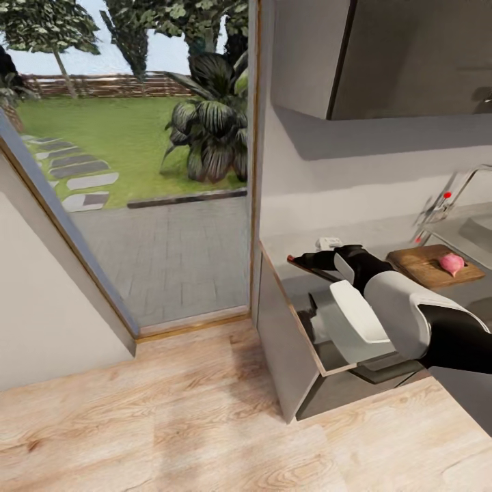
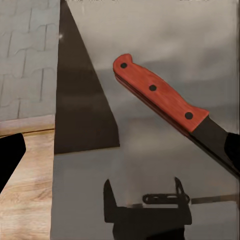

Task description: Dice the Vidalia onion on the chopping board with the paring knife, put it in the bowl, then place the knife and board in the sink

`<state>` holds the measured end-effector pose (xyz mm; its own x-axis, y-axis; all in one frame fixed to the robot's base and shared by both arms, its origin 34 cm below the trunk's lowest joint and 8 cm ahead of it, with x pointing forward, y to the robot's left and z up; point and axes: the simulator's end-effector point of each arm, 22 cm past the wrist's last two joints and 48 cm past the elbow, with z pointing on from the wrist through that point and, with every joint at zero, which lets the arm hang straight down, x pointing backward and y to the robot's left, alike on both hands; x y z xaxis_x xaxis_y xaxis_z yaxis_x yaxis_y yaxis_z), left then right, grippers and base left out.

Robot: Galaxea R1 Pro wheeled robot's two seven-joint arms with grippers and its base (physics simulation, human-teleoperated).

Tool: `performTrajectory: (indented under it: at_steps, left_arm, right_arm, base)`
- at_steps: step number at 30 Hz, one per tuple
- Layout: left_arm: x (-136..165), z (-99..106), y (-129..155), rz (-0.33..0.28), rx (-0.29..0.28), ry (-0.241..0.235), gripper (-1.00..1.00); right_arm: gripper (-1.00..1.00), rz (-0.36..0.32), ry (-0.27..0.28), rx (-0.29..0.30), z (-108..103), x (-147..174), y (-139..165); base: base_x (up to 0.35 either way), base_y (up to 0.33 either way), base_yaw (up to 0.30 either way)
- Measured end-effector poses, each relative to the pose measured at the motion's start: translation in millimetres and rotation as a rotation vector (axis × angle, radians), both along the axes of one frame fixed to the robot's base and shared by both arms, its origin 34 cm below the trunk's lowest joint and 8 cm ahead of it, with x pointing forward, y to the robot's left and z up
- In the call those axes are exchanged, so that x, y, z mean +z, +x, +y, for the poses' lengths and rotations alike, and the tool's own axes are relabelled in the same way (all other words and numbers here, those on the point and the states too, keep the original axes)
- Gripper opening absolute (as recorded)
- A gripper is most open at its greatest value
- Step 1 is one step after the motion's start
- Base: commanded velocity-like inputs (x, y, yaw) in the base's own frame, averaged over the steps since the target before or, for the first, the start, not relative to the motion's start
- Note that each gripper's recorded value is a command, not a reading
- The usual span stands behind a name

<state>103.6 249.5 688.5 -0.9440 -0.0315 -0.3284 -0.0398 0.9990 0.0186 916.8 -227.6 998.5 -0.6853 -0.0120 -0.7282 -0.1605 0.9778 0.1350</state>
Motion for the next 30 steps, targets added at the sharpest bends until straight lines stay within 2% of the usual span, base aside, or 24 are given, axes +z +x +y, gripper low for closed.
performTrajectory:
  at_steps: [8, 18, 25, 30]
  left_arm:
    - [0, 0, -2, 0.003, 0.000, 0.001, 1.00]
    - [0, 1, -2, 0.003, 0.000, 0.002, 1.00]
    - [-1, 1, -3, 0.007, -0.001, 0.003, 1.00]
    - [-1, 2, -5, 0.011, -0.001, 0.004, 1.00]
  right_arm:
    - [1.00, -0.003, -0.010, -0.019, -16, 1, 0]
    - [1.00, -0.004, -0.012, -0.022, -19, 1, 1]
    - [1.00, -0.004, -0.031, -0.041, -25, 0, 2]
    - [1.00, -0.001, -0.057, -0.075, -43, -3, 2]
  base:
    - [0.254, 0.000, 0.000]
    - [0.296, 0.000, 0.000]
    - [0.070, 0.000, 0.000]
    - [0.003, 0.000, 0.000]
